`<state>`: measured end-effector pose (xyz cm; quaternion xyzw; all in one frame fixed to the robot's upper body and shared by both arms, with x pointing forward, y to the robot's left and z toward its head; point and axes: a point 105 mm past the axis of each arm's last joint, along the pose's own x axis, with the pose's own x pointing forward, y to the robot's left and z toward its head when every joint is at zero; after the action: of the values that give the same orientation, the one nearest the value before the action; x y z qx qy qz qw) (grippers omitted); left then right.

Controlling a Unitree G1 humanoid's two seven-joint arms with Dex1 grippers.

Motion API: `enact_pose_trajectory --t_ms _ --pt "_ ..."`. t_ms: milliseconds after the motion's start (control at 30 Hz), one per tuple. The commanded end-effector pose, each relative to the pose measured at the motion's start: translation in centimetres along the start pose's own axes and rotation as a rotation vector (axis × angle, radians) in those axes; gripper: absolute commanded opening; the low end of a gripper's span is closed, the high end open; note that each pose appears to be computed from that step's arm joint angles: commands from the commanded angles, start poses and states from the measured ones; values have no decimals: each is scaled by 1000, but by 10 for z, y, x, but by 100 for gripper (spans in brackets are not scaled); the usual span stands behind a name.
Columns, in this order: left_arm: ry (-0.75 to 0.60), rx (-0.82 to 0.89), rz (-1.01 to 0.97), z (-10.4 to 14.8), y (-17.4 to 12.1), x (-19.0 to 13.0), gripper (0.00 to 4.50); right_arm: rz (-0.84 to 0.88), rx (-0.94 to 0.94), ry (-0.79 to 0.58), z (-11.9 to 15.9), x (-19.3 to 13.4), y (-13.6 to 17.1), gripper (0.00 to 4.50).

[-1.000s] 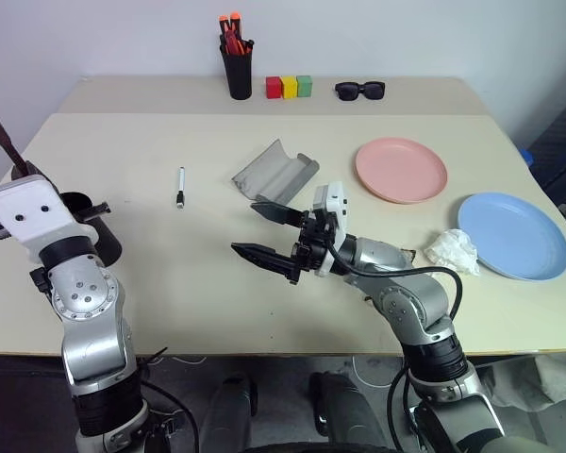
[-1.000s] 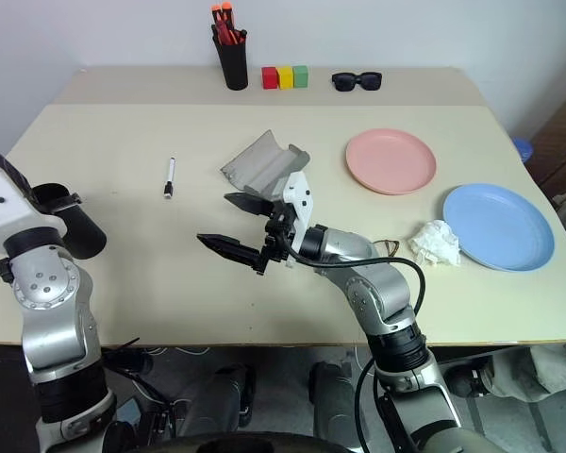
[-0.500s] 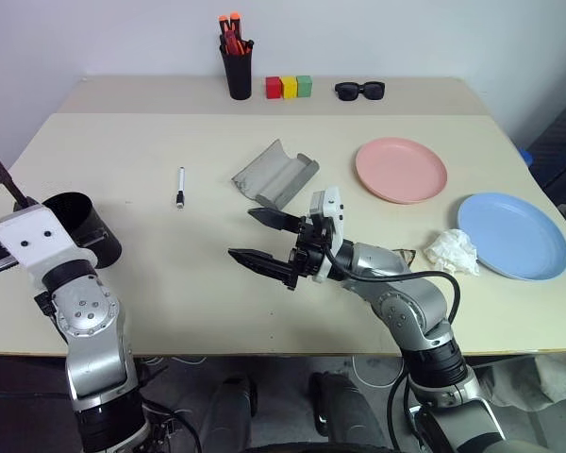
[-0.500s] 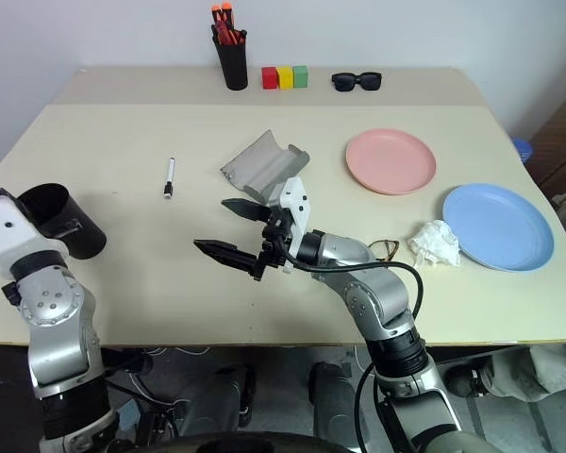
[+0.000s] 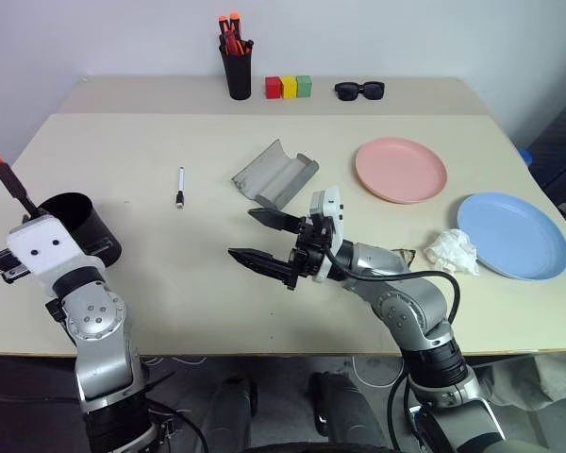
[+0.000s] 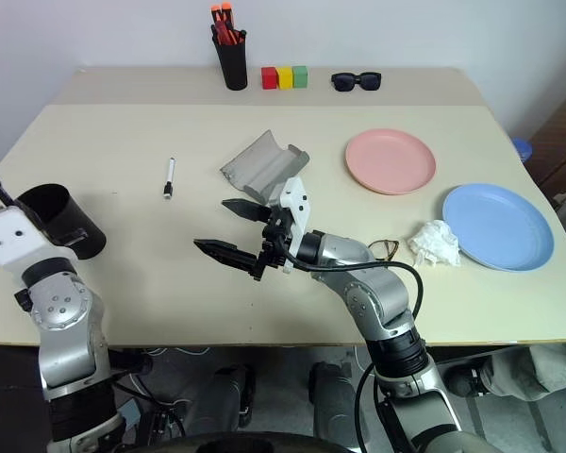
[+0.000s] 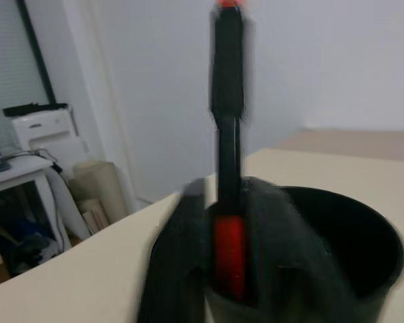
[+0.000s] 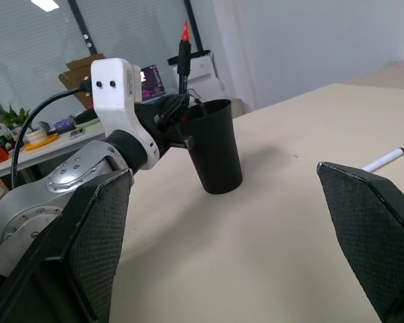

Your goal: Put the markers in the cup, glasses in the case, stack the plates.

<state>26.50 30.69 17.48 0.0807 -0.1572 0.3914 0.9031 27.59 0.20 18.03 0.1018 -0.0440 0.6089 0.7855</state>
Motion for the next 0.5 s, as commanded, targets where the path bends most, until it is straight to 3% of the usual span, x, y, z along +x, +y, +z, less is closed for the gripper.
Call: enact_pose_trajectory --t_ms 33,233,433,500 --pt "-16 11 24 2 6 2 218 29 -28 -40 12 1 8 450" --pt "-24 -2 37 4 8 3 218 28 -29 -39 12 2 8 450" --pt "-173 -70 -16 49 -7 13 218 25 -31 -40 13 1 8 450" --pt "-218 -132 -159 73 -38 17 218 11 -26 -52 15 1 5 450"
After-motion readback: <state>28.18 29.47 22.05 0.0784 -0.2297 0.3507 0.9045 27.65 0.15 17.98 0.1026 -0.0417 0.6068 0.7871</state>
